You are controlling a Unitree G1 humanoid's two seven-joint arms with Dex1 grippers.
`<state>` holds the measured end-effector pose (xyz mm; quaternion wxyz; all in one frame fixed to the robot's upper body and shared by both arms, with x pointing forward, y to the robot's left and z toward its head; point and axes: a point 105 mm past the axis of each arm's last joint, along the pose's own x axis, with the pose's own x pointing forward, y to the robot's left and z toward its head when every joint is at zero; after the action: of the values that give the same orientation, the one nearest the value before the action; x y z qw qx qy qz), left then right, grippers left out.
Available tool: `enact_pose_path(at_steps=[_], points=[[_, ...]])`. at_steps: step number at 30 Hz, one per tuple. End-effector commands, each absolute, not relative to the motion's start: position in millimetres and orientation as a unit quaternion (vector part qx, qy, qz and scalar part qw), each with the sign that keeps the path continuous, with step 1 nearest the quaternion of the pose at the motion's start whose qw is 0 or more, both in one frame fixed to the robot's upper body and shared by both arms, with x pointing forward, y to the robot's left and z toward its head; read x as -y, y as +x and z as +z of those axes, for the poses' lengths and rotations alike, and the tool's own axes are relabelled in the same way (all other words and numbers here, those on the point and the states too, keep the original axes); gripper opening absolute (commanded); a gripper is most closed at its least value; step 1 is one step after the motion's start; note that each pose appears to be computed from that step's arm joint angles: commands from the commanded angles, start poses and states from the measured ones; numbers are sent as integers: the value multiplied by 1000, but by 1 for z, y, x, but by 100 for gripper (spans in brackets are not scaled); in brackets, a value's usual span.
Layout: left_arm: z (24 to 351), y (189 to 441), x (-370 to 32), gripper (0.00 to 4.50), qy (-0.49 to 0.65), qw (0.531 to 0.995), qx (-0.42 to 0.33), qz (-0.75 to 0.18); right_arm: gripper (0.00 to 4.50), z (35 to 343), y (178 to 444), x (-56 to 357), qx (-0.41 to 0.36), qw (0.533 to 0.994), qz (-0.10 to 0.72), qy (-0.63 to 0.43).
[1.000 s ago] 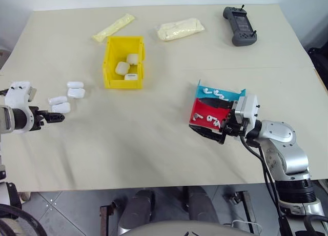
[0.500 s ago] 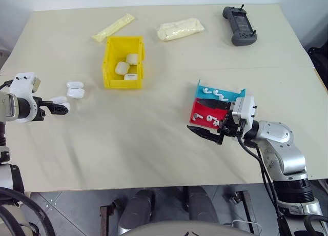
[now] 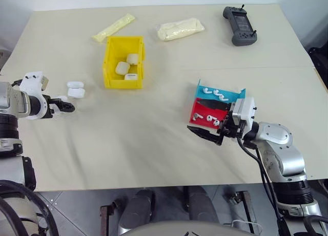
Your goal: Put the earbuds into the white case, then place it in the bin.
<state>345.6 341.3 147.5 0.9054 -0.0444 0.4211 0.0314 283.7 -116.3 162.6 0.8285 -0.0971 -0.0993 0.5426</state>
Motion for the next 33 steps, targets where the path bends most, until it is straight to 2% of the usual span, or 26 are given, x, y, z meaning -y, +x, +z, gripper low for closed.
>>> enact_pose_path(at_steps=[1,13,16,19,24,27,30,33], points=[[157,348,-343,448,-52,912,-405,46,450,170,282,112,122,823,545,-100],[151,344,-344,448,-59,906,-414,61,450,167,282,112,127,829,536,-95],[149,340,-344,392,-56,902,-423,59,450,167,282,112,130,832,532,-94],[146,334,-346,302,-53,897,-435,59,450,167,283,112,131,833,529,-94],[147,325,-348,302,-54,897,-436,51,450,165,283,112,132,834,529,-92],[164,328,-342,302,-72,925,-372,8,450,164,283,113,128,833,530,-94],[185,328,-329,302,-53,958,-273,-73,450,164,283,116,125,832,531,-97],[217,319,-303,302,-25,977,-102,-187,450,164,284,120,119,832,532,-102]])
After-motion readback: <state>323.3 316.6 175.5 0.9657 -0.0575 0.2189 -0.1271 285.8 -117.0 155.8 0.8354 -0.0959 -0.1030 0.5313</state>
